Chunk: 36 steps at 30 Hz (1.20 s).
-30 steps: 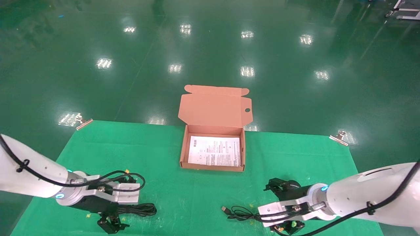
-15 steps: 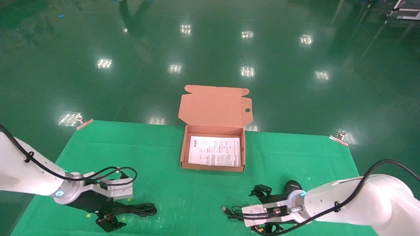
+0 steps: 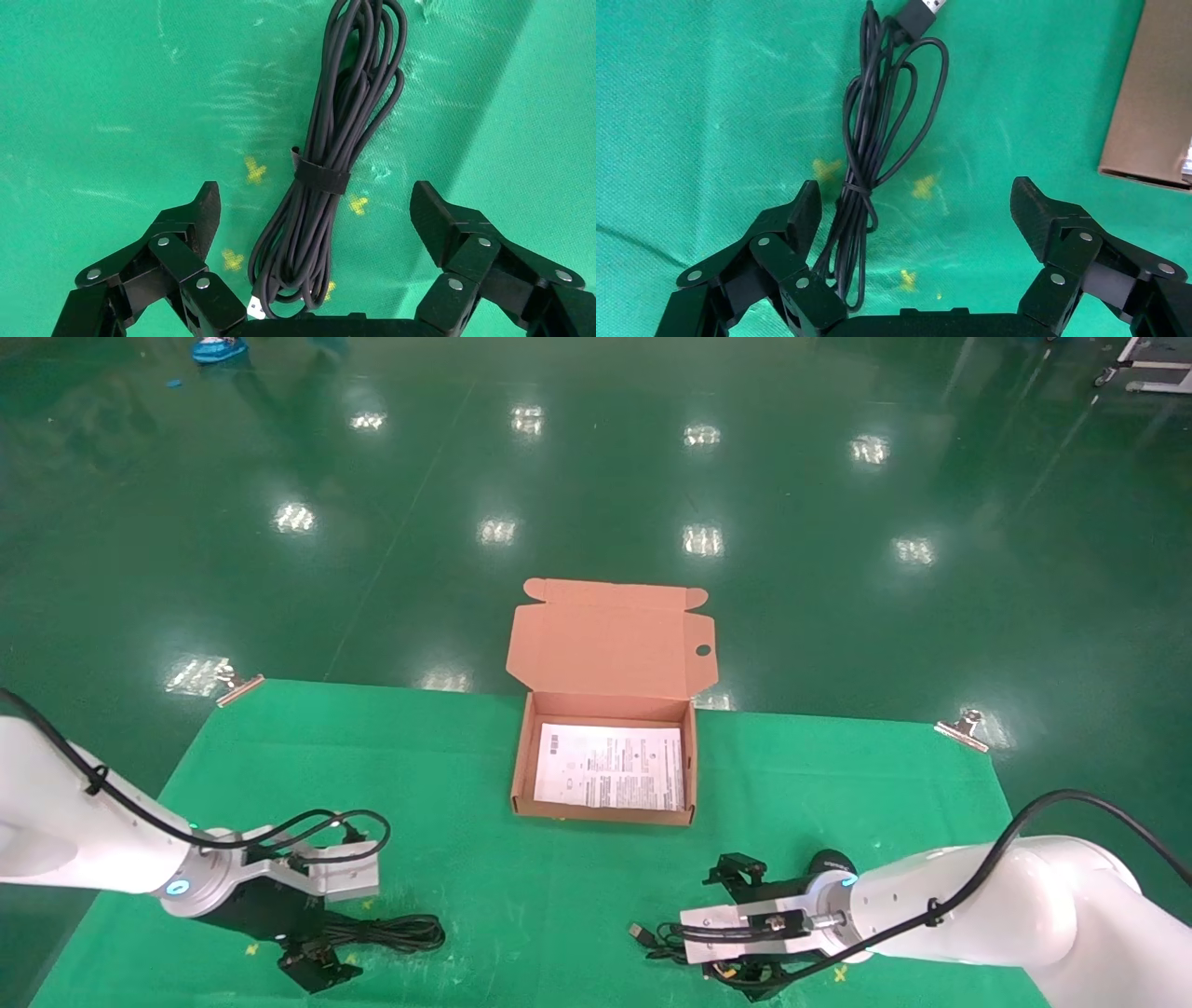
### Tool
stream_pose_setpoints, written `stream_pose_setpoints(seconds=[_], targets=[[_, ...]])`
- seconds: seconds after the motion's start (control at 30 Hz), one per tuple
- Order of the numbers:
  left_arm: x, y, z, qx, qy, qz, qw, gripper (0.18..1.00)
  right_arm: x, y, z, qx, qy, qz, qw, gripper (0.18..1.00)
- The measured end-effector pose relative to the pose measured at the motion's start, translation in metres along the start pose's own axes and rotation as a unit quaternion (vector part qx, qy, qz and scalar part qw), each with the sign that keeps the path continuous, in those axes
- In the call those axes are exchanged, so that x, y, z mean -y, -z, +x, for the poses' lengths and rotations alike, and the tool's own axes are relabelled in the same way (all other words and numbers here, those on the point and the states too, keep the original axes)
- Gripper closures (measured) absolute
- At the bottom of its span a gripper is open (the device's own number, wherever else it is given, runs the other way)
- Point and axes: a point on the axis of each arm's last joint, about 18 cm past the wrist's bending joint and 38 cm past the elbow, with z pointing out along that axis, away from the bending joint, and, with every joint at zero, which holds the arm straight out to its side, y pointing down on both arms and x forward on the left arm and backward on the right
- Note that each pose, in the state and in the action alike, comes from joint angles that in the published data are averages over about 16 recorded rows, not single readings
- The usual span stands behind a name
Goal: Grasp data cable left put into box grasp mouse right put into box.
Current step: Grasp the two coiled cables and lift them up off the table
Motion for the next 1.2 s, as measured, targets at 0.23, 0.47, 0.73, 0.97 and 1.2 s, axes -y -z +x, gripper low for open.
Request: stream_pose_setpoints(seconds=[0.23, 0.47, 0.73, 0.97, 1.2], targets=[[0.0001, 0.0001, -0.0003, 0.001, 0.001, 0.001, 1.0, 0.224, -0.0001, 0.0, 0.0006, -0.001, -0.002, 0.0, 1.0, 0.218], [0.0008, 0.0006, -0.0002, 0.0, -0.001, 0.001, 1.0, 0.305, 0.0003, 0.0009, 0.0, 0.001, 0.001, 0.0, 1.0, 0.291], [0.0011, 0.0008, 0.0, 0.0, -0.002, 0.001, 1.0, 0.452, 0.0007, 0.0014, -0.0004, 0.002, 0.004, 0.0, 1.0, 0.444], [0.0013, 0.001, 0.0001, 0.0, -0.003, 0.001, 1.0, 0.613, 0.0008, 0.0017, -0.0005, 0.002, 0.005, 0.0, 1.0, 0.612], [0.0014, 0.001, 0.0001, 0.0, -0.004, 0.001, 1.0, 0.769, 0.0008, 0.0018, -0.0005, 0.002, 0.005, 0.0, 1.0, 0.772]])
